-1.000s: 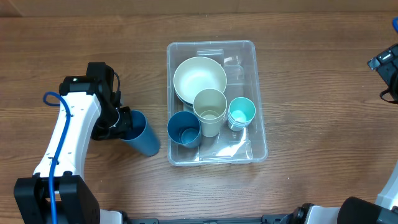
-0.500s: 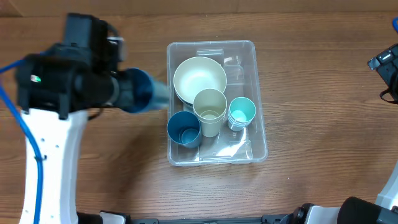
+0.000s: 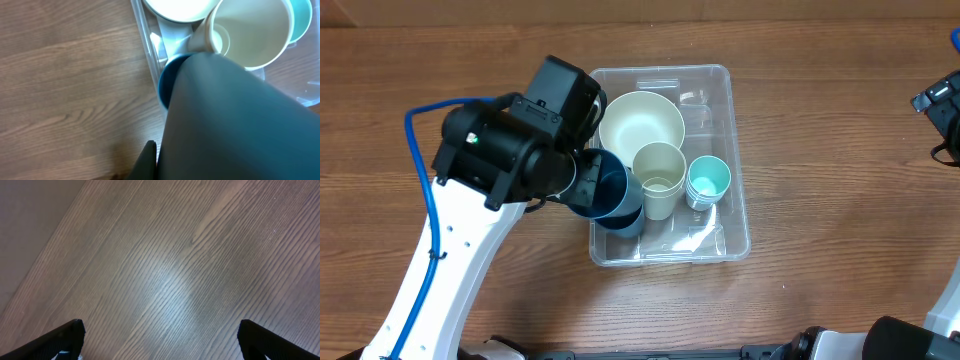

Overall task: Pack container
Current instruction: 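Insert the last teal cup into the teal cup in the bin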

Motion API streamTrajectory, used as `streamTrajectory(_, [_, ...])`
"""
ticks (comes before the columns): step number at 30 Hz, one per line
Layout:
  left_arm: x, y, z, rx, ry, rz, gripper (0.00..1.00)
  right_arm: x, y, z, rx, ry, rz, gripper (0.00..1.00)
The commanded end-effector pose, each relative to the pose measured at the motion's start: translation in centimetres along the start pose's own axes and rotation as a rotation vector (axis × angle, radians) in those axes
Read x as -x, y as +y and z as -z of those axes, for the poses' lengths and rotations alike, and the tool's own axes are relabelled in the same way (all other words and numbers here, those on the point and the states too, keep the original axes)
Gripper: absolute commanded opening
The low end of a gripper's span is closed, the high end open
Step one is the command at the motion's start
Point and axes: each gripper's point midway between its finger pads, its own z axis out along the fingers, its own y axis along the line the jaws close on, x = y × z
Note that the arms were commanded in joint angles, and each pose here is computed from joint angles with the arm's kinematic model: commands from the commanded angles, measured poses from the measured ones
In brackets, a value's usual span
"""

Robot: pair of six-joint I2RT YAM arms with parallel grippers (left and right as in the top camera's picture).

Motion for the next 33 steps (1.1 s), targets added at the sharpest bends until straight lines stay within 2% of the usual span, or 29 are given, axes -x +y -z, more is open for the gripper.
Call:
streamTrajectory(1, [-0.4,0.8,-0.2,0.05,0.002,0.032,0.04,0.2,0.2,0.1,0.006,-0.007,-0.001,1.0])
streamTrajectory(15, [-0.5,0.5,-0.3,0.034,0.008,0.028,0.05,0.2,0.2,0.1,0.006,-0.008,-0.001,1.0])
streamTrajectory(24, [-1.5,0.1,-1.4,0.023,0.063,0.012,0.06,0.2,0.2,0.1,0.007,-0.008,-0.001,1.0])
streamTrajectory(26, [-1.5,0.1,-1.4,0.023,0.063,0.012,0.09,0.2,0.2,0.1,0.007,-0.008,-0.001,1.0])
streamTrajectory(28, [-1.5,0.2,-1.4,0.027,0.061,0.012,0.26,0.2,0.2,0.1,0.006,-0.007,-0.001,1.0])
streamTrajectory(29, [-1.5,0.2,-1.4,0.027,0.062,0.012,0.29,0.2,0.2,0.1,0.006,-0.007,-0.001,1.0])
streamTrajectory(30, [-1.4,0.3,-1.4,0.034,0.059,0.012,0.36,0.2,0.2,0.1,0.007,-0.008,-0.001,1.0])
streamTrajectory(33, [-0.8,1.0,-1.1,0.069,0.028,0.015,0.4,0.2,0.2,0.1,0.006,-0.007,-0.001,1.0])
